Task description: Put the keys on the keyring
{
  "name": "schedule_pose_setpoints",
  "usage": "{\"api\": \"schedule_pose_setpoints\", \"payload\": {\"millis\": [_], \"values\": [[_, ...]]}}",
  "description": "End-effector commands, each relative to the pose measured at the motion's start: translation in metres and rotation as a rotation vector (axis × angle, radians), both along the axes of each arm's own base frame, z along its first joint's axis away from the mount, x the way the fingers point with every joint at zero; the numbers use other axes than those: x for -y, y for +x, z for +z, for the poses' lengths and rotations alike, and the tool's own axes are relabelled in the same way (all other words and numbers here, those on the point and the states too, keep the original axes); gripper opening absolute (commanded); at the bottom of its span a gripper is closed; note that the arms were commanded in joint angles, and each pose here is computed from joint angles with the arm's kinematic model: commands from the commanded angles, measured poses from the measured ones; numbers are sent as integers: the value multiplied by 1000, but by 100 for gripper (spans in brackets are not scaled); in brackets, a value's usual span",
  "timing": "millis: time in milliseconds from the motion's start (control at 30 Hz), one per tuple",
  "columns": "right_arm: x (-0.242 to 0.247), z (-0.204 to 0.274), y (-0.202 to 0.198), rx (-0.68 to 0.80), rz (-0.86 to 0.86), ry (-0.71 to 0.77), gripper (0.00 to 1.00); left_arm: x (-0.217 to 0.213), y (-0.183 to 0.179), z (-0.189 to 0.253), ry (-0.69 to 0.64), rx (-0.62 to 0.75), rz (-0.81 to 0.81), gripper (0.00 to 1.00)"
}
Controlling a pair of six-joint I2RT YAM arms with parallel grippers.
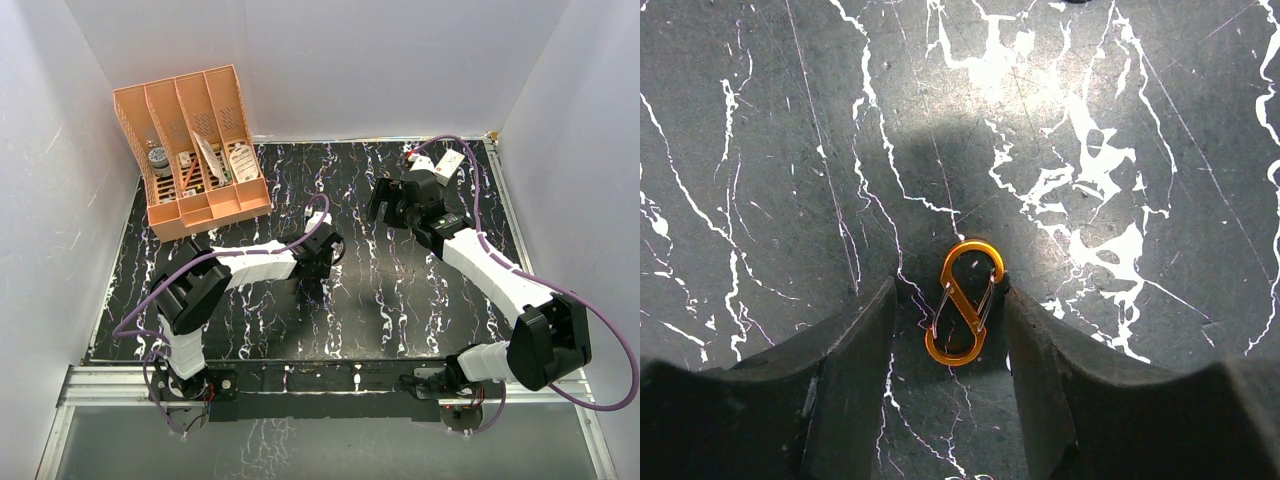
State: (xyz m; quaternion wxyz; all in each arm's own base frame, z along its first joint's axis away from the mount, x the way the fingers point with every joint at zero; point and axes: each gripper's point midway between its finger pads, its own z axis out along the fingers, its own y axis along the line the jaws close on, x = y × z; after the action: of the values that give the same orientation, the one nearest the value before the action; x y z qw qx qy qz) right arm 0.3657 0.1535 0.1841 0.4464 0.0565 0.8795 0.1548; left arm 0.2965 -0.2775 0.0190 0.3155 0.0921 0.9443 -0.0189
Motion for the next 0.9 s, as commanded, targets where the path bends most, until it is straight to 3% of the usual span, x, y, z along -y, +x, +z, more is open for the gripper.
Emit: {"api": "schedule_pose_setpoints", "payload": {"millis": [0,300,500,867], "values": [[3,21,6,78,-7,11,85,-5,-1,-4,19,-24,4,45],[2,22,7,81,-6,13,85,-6,-4,-7,21,-36,0,36],[2,22,8,81,-7,13,85,-7,-7,-10,22,-47,-8,0],[1,23,9,82,-5,14,85,-9,-6,-11,28,-50,-4,0]]}}
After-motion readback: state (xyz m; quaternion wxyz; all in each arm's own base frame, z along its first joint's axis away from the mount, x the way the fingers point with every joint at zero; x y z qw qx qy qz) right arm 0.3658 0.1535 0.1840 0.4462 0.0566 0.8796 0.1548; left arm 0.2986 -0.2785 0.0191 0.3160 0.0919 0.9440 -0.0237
